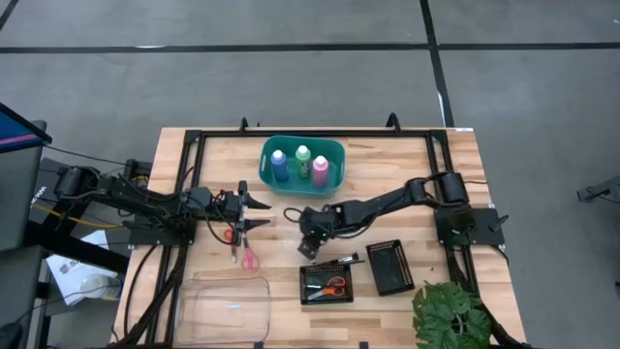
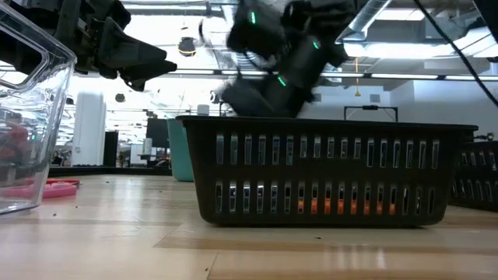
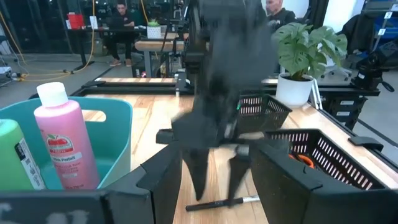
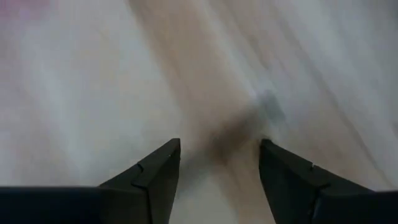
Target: Pick & Place Paint Supplies
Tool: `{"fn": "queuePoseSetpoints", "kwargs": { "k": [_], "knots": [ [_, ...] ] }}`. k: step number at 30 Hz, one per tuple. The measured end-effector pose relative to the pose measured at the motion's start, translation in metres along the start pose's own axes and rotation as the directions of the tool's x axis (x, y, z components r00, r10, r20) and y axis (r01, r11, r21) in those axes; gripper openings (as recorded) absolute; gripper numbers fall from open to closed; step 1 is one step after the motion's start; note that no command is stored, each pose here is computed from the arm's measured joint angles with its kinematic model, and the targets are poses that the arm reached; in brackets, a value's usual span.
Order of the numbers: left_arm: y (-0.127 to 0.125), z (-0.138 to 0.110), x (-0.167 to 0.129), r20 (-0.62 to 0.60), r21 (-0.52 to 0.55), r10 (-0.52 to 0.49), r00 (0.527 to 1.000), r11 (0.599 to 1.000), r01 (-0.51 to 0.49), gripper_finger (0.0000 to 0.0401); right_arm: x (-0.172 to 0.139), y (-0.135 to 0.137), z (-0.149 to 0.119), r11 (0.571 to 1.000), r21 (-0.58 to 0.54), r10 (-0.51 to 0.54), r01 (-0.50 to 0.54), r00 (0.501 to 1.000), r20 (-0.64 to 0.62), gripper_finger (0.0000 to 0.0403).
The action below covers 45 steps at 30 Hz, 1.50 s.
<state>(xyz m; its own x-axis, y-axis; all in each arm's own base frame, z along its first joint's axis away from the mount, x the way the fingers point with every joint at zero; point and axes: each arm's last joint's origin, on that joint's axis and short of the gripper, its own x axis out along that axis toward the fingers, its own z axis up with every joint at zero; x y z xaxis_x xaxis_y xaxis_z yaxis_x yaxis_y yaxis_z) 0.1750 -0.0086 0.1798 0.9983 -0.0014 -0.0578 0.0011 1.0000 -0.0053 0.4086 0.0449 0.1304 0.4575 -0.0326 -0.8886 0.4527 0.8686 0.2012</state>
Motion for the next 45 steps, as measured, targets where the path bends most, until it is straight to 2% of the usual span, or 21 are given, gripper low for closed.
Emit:
{"fn": "queuePoseSetpoints", "kwargs": {
  "k": [5,9,12,16,18,23,30,34,36,45],
  "knots": [
    [0.000,0.000,0.000,-0.004,0.000,0.000,1.000,1.000,0.000,0.0176,0.017,0.009,0.003,0.999,-0.043,-0.030,0.028,0.998,-0.051,0.0183],
    [0.000,-0.002,0.001,-0.013,0.001,0.006,1.000,1.000,-0.006,0.0176,0.016,0.013,0.004,0.996,-0.073,-0.053,0.047,0.995,-0.081,0.0154],
    [0.001,-0.002,0.001,-0.016,0.002,0.010,1.000,1.000,-0.010,0.0176,0.016,0.013,0.003,0.995,-0.089,-0.054,0.046,0.994,-0.090,0.0113],
    [0.001,-0.002,0.001,-0.016,0.002,0.010,1.000,1.000,-0.010,0.0176,0.016,0.016,0.000,0.987,-0.156,-0.055,0.039,0.994,-0.099,0.0031],
    [0.001,-0.002,0.001,-0.017,0.003,0.010,1.000,1.000,-0.010,0.0176,0.016,0.017,-0.002,0.981,-0.190,-0.068,0.049,0.993,-0.096,0.0012],
    [0.001,-0.002,0.001,-0.017,0.004,0.010,1.000,1.000,-0.010,0.0176,0.014,0.020,-0.005,0.971,-0.225,-0.106,0.086,0.992,-0.075,0.0005],
    [0.001,-0.002,0.001,-0.018,0.004,0.009,1.000,1.000,-0.009,0.0176,-0.007,0.028,-0.007,0.943,-0.297,-0.174,0.152,0.983,-0.051,0.0001],
    [0.001,-0.003,0.001,-0.021,0.004,0.009,1.000,1.000,-0.009,0.0176,-0.031,0.041,0.003,0.935,-0.316,-0.161,0.159,0.987,0.020,0.0001],
    [0.001,-0.003,0.001,-0.027,0.005,0.009,1.000,1.000,-0.009,0.0176,-0.041,0.050,0.010,0.938,-0.320,-0.117,0.134,0.990,0.074,0.0001],
    [0.001,-0.004,0.001,-0.030,0.005,0.006,1.000,1.000,-0.005,0.0176,-0.090,0.076,0.003,0.924,-0.375,-0.051,0.077,0.996,0.079,0.0001]
  ]
}}
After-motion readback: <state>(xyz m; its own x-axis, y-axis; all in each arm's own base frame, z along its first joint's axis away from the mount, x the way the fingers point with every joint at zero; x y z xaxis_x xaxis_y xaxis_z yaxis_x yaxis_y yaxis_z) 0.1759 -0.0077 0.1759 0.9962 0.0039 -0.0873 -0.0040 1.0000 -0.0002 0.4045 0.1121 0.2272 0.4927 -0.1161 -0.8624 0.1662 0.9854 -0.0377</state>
